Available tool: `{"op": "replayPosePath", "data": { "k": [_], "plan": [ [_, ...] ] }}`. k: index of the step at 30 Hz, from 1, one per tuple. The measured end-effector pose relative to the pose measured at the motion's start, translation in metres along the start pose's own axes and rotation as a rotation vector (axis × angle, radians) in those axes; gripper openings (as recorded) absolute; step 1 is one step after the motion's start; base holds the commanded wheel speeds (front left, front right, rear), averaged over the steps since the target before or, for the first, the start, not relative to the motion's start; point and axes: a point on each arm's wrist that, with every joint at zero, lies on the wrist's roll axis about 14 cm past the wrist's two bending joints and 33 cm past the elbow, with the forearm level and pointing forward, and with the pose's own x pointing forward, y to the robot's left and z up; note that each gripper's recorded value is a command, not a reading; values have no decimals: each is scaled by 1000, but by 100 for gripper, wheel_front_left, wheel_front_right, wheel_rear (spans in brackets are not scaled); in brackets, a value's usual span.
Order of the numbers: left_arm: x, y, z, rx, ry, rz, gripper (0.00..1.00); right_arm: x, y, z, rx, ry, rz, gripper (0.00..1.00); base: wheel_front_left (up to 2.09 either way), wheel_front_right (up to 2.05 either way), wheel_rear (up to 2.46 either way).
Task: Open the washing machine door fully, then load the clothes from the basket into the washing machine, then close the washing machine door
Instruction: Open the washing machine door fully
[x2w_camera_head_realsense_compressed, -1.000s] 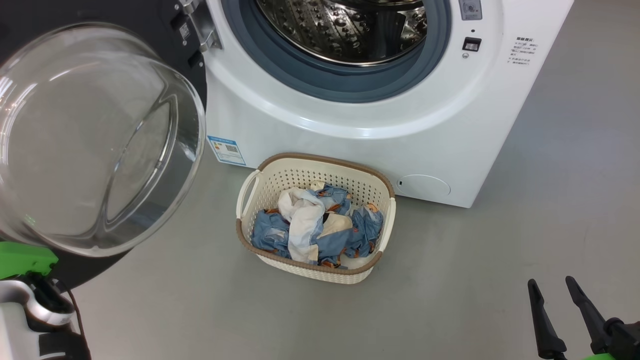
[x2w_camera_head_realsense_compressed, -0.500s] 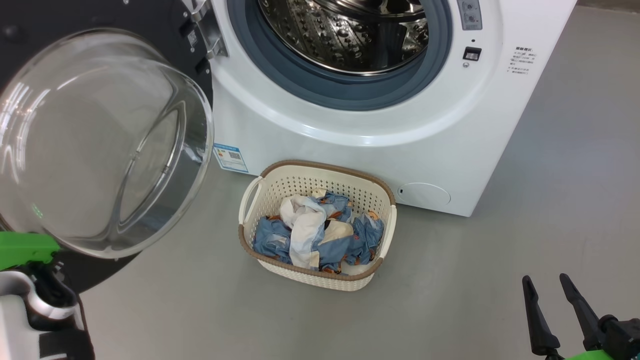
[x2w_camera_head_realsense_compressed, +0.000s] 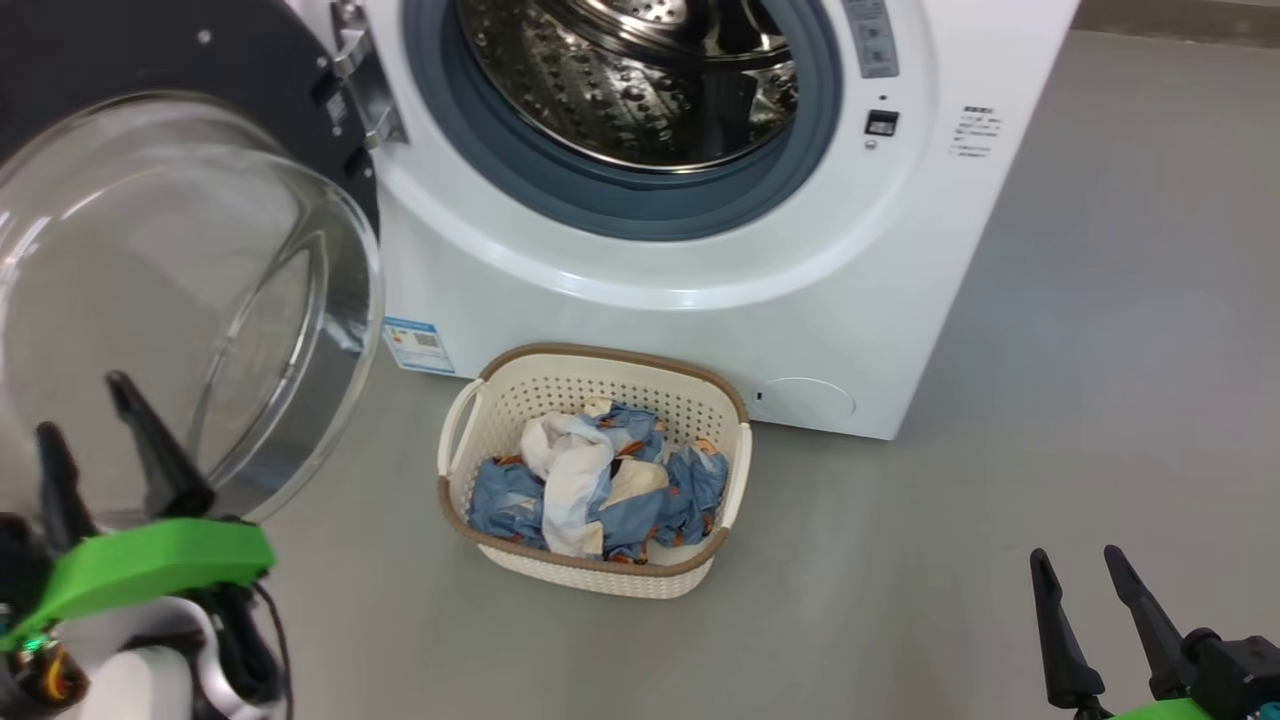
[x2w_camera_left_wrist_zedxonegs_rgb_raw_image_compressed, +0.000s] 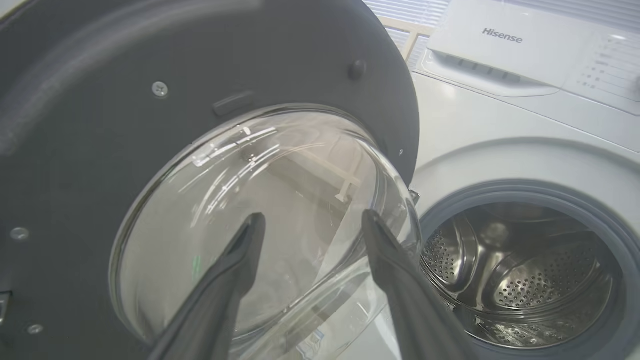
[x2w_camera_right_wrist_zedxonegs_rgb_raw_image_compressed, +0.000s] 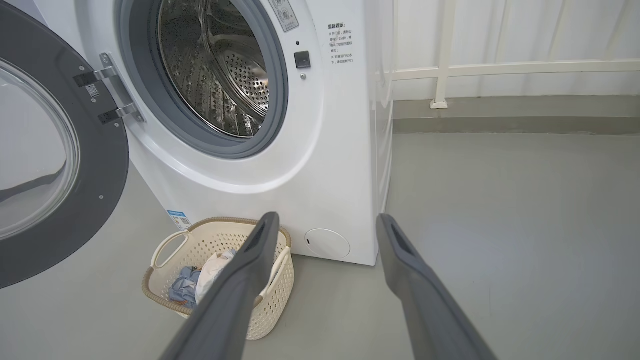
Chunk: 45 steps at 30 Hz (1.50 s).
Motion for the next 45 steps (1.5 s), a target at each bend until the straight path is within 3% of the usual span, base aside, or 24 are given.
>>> {"op": "replayPosePath", "data": {
  "k": [8, 15, 19, 27, 45],
  "plan": [
    [-34, -72, -39, 56, 100, -273, 100, -12, -18, 15, -2, -44, -65, 100, 0, 0, 0],
    [-55, -106, -72, 90, 187, -445, 100, -27, -34, 23, -6, -70, -124, 100, 0, 0, 0],
    [-69, -110, -90, 134, 236, -509, 100, -38, -43, 29, -7, -87, -161, 100, 0, 0, 0],
    [-86, -104, -112, 181, 308, -565, 100, -55, -54, 42, -16, -127, -208, 100, 0, 0, 0],
    [-89, -104, -141, 166, 395, -546, 100, -74, -75, 48, -39, -144, -296, 100, 0, 0, 0]
  ]
}}
